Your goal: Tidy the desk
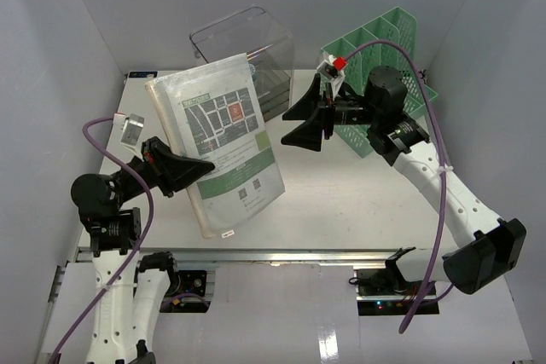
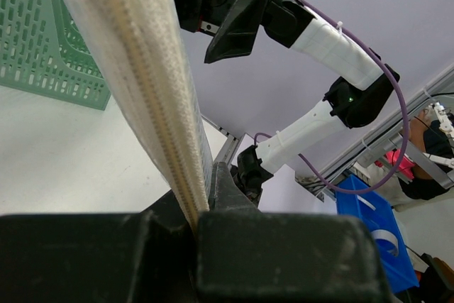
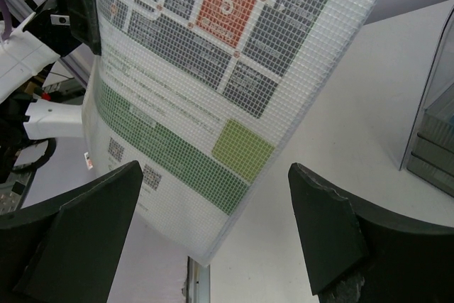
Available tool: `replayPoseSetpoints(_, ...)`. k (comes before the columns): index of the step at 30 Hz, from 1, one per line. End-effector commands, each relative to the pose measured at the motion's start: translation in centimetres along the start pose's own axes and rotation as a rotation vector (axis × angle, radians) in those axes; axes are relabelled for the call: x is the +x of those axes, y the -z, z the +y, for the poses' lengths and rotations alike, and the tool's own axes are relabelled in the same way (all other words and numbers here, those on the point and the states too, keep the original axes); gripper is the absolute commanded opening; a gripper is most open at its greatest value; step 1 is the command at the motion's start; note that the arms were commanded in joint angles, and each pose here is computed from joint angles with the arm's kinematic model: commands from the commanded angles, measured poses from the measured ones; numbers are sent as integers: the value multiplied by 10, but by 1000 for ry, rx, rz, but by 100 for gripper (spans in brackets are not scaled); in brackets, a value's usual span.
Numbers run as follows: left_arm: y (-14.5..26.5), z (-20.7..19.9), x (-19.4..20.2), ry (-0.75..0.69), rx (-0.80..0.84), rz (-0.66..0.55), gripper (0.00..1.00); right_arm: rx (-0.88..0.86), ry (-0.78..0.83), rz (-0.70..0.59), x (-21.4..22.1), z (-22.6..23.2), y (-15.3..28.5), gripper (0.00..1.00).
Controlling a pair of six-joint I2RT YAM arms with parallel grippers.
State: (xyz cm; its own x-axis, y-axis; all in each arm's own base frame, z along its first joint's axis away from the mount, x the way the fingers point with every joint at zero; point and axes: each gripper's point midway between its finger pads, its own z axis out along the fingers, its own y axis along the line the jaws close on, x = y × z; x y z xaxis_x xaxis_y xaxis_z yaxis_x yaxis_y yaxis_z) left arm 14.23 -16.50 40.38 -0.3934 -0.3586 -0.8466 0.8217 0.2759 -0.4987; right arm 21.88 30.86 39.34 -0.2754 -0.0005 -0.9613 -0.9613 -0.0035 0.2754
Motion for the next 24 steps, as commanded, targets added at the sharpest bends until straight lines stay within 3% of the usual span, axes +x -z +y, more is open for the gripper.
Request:
replayPoseSetpoints(1,-4,-13,-7,-57,56,-5,2,-2,23,-37,-16,-4,-3,90)
replayPoseSetpoints(17,-47,-30,30,50,250,77,0,82,45,-41,-3,-24,-2,90)
replayPoseSetpoints(24,-65,-26,42,27,253,102,0,-50,90,-15,8,12,14,90)
